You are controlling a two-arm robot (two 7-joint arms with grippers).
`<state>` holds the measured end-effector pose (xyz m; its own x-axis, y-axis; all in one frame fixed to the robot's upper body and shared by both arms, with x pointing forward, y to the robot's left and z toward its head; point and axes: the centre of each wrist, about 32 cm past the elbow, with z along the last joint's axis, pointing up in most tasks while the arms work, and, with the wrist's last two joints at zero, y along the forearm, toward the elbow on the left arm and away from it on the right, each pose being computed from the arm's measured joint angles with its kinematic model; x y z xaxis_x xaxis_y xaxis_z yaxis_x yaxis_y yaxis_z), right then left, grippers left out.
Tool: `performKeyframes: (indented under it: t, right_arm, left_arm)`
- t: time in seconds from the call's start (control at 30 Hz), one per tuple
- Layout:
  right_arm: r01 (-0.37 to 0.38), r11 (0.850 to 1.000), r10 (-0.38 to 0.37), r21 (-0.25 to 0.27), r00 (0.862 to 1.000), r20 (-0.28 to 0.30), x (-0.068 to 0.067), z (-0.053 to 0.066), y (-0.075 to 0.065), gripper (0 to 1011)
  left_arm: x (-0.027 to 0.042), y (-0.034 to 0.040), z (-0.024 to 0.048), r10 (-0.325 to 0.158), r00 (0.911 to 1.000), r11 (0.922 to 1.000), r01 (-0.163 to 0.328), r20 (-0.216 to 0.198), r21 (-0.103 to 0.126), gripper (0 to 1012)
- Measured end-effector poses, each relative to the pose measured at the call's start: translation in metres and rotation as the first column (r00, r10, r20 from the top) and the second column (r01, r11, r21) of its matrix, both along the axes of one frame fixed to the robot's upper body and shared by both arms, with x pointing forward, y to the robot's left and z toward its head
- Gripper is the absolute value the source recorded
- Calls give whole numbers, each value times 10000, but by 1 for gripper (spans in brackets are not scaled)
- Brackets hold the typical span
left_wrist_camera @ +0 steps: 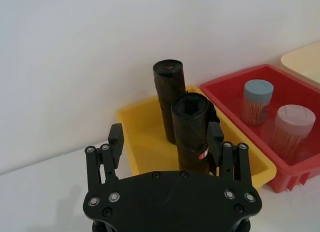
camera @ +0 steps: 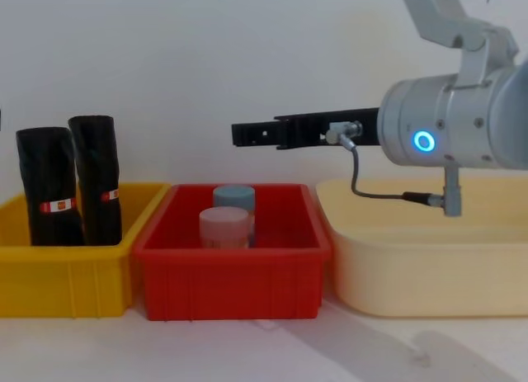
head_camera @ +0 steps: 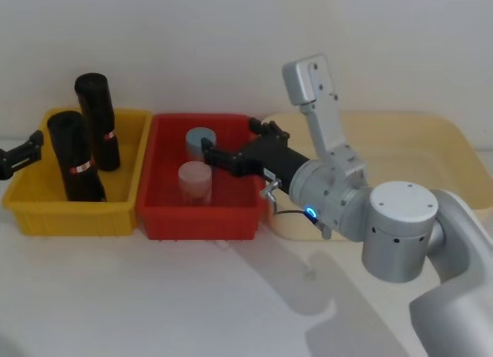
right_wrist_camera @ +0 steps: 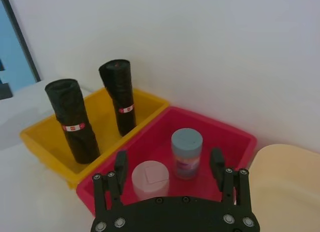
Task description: Pick up the garbage bag with the one hand and transfer it to the other hand.
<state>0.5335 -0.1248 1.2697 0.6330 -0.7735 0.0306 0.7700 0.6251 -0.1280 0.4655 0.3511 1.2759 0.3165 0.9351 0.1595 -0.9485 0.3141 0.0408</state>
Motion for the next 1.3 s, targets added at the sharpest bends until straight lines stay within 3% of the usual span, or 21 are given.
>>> performKeyframes:
  t: [0.4, 0.7, 1.0, 1.3]
  right_arm:
    - [-452, 9989, 445, -97, 9970, -628, 49, -5, 106, 1000]
    - [-699, 9975, 687, -101, 9934, -917, 73, -8, 164, 1000]
    - [-826, 9965, 809, -109, 9907, -1098, 101, -21, 196, 1000]
    - [-862, 9962, 840, -129, 9890, -1222, 138, -45, 209, 1000]
  left_arm:
    - [207, -44, -93, -323, 9990, 9990, 313, -323, -316, 1001]
    - [398, -121, -164, -782, 9952, 9958, 751, -591, -532, 1001]
    - [559, -195, -220, -867, 9937, 9954, 835, -709, -462, 1001]
    - [675, -246, -261, -981, 9920, 9944, 945, -797, -473, 1001]
